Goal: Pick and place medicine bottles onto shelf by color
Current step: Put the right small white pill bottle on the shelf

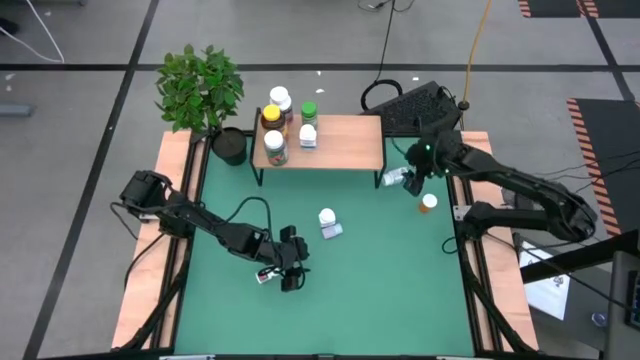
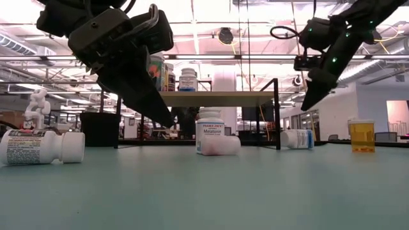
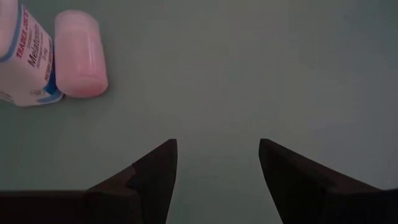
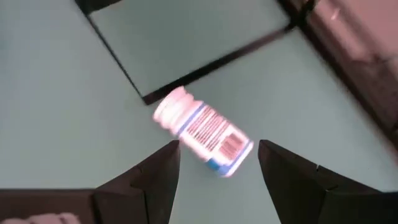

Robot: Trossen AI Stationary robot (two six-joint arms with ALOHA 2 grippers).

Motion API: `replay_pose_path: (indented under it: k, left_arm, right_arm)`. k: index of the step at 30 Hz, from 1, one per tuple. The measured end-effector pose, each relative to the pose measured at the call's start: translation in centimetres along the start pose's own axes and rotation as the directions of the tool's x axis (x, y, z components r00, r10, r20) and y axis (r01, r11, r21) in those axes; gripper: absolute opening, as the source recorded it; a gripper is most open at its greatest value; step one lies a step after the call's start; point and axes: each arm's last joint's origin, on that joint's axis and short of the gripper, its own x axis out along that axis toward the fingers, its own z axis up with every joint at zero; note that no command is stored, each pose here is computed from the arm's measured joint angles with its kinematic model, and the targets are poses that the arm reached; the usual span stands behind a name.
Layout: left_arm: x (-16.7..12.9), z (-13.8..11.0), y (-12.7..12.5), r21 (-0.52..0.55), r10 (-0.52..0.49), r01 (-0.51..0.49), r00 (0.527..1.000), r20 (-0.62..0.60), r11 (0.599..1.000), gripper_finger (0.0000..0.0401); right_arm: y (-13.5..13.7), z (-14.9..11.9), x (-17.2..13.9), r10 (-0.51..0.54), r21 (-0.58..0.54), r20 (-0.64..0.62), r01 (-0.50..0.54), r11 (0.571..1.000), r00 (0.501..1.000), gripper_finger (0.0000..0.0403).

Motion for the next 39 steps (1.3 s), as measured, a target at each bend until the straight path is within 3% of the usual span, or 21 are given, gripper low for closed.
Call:
replay_pose_path:
  k: [2,6,10,17,22,29,36,39]
  left_arm:
    - [0.0,0.1,0.1,0.016,0.002,-0.002,1.0,0.007,1.0,0.023]
    - [0.1,0.6,0.3,0.043,-0.002,0.0,0.999,0.047,0.999,0.023]
    - [0.1,1.1,0.7,0.089,0.0,-0.007,0.997,0.08,0.996,0.023]
    - [0.1,1.2,1.1,0.13,0.088,-0.102,0.99,0.106,0.986,0.023]
    - [0.1,1.1,1.0,0.127,0.09,-0.103,0.99,0.105,0.987,0.023]
    - [0.0,0.9,0.5,0.124,0.087,-0.099,0.991,0.102,0.987,0.023]
    - [-0.2,0.5,0.0,0.091,0.21,-0.223,0.969,0.132,0.97,0.023]
    - [-0.3,0.3,-0.3,0.06,0.257,-0.269,0.954,0.151,0.961,0.023]
  right_arm:
    - [0.3,-0.1,0.4,-0.024,-0.056,-0.001,0.024,0.998,1.0,0.0216]
    - [1.0,-0.3,1.7,0.011,-0.198,-0.078,-0.026,0.98,0.997,0.0224]
    - [1.6,-0.3,3.0,0.029,-0.394,-0.131,-0.079,0.916,0.991,0.0236]
    - [1.4,0.0,4.8,-0.091,-0.557,-0.155,-0.011,0.83,0.984,0.0267]
    - [1.4,0.3,6.1,-0.062,-0.596,-0.141,-0.034,0.802,0.988,0.0281]
    - [1.6,-0.9,8.3,-0.041,-0.57,-0.279,-0.131,0.811,0.959,0.0268]
    - [1.7,-1.4,7.9,-0.038,-0.529,-0.332,-0.153,0.835,0.942,0.0209]
    - [1.6,-1.5,7.0,-0.086,-0.514,-0.339,-0.108,0.851,0.937,0.0176]
